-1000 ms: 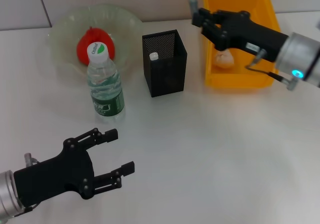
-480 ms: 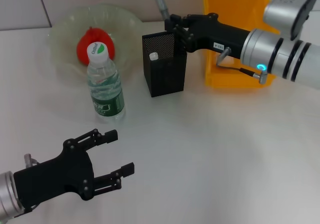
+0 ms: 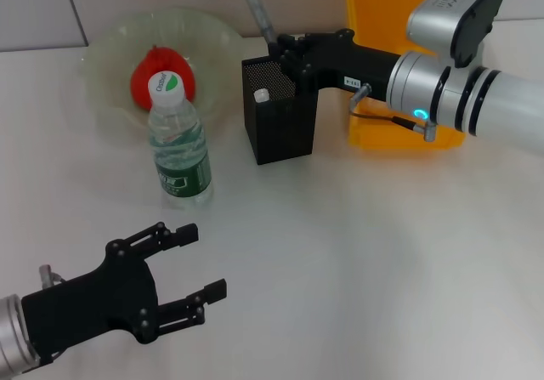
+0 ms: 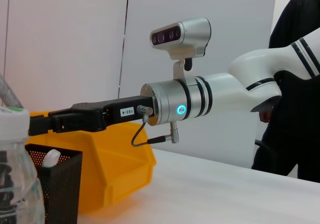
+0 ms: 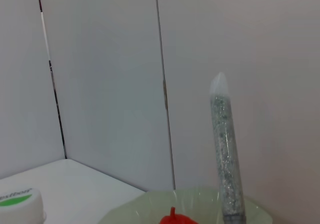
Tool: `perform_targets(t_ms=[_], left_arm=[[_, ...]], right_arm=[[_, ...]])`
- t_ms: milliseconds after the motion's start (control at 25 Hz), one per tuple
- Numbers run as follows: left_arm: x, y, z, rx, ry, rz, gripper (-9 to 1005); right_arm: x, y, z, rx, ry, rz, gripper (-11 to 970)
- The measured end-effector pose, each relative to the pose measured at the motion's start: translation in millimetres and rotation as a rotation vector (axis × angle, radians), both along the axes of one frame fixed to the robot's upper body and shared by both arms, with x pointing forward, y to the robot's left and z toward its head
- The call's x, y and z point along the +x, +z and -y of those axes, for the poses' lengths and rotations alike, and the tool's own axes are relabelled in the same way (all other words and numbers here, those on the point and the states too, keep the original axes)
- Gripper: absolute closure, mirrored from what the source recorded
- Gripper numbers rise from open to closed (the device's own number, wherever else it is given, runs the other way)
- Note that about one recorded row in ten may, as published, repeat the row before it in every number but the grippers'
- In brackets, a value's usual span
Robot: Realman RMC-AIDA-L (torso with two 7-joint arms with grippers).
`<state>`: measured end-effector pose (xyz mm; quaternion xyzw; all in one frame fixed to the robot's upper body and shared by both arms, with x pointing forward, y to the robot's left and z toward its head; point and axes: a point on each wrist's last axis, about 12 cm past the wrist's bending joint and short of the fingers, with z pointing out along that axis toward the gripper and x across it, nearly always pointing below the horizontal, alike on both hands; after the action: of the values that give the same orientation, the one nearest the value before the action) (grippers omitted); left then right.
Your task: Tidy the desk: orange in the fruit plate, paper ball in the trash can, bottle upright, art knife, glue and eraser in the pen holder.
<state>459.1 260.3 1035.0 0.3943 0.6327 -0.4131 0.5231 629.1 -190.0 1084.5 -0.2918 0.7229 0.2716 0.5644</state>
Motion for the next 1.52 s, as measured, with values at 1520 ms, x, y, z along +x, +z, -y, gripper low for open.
perform_targets(t_ms=[1520], left_arm=[[-0.3,0.8,0.0,-0.005,-0.002,0.009,194]], right_arm=[[-9.4,-7.0,7.7,0.028,-0.018,0.023,822]])
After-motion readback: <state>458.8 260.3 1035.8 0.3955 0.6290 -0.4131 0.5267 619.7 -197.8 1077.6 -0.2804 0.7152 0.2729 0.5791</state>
